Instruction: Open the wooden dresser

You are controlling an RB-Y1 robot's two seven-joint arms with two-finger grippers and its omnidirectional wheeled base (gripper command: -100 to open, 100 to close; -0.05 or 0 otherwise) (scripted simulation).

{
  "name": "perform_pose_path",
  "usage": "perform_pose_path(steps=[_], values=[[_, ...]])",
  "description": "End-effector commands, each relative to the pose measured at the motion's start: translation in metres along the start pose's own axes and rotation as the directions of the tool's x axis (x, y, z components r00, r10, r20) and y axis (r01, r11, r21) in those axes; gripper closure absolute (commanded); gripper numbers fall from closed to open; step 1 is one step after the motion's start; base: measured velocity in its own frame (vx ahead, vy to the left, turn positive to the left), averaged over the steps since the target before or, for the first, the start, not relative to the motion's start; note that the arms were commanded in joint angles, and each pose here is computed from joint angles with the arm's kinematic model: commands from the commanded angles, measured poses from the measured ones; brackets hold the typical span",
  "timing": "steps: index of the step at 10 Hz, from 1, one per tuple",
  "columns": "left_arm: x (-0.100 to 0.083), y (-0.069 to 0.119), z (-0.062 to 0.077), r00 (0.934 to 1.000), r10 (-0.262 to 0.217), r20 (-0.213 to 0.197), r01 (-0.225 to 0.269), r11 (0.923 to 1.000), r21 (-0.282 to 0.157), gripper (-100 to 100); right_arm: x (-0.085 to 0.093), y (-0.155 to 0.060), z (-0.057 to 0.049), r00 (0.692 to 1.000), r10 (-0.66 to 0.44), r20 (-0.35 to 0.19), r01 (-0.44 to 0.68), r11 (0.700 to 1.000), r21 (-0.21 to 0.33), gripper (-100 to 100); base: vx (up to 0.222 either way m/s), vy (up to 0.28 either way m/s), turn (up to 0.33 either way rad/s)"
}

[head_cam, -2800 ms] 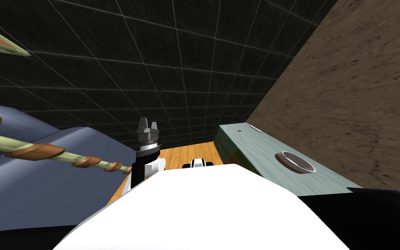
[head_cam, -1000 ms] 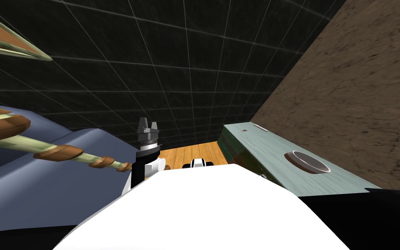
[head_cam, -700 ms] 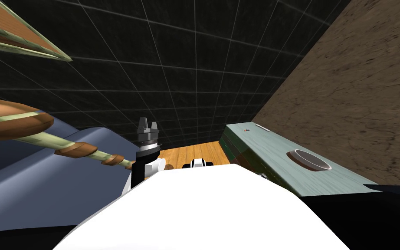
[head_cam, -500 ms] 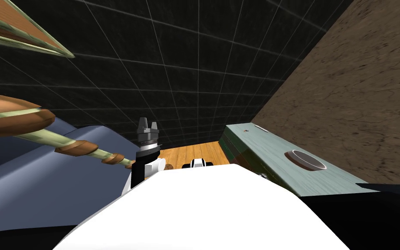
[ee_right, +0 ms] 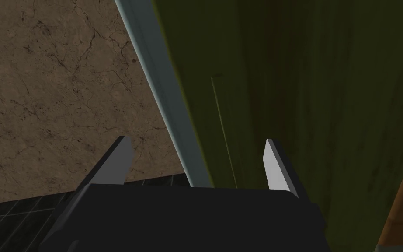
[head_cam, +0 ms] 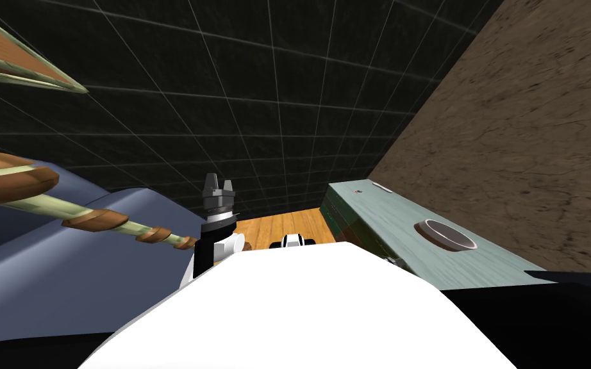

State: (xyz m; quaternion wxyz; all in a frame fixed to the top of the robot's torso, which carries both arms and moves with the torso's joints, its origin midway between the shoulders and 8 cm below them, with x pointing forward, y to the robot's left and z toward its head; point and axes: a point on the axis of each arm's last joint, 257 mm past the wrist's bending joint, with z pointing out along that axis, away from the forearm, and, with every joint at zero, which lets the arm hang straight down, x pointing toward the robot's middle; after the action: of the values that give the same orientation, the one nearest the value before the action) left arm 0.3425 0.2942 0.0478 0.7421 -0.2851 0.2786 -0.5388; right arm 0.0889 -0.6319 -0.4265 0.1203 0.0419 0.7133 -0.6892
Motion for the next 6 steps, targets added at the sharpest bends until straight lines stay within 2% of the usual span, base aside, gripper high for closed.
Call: perform_pose_path(steps=[1,2,6], values=[[0.0,0.0,0.0,1.0,0.0,0.0,0.0,1.0,0.0,0,0.0008,0.0003,0.0021,1.0,0.0,-0.003,0.0,1.0,-0.002,-100,0.003,-0.065,0.01],[0.0,0.0,0.0,1.0,0.0,0.0,0.0,1.0,0.0,0,0.0009,0.0005,0.0027,1.0,0.0,-0.003,0.0,1.0,-0.004,100,0.0,-0.009,0.002],[0.0001,-0.0001,0.0,1.0,-0.001,0.0,0.001,1.0,0.0,0,-0.0044,-0.0001,0.0072,1.0,0.001,-0.001,-0.001,1.0,-0.007,100,-0.02,0.163,-0.007]])
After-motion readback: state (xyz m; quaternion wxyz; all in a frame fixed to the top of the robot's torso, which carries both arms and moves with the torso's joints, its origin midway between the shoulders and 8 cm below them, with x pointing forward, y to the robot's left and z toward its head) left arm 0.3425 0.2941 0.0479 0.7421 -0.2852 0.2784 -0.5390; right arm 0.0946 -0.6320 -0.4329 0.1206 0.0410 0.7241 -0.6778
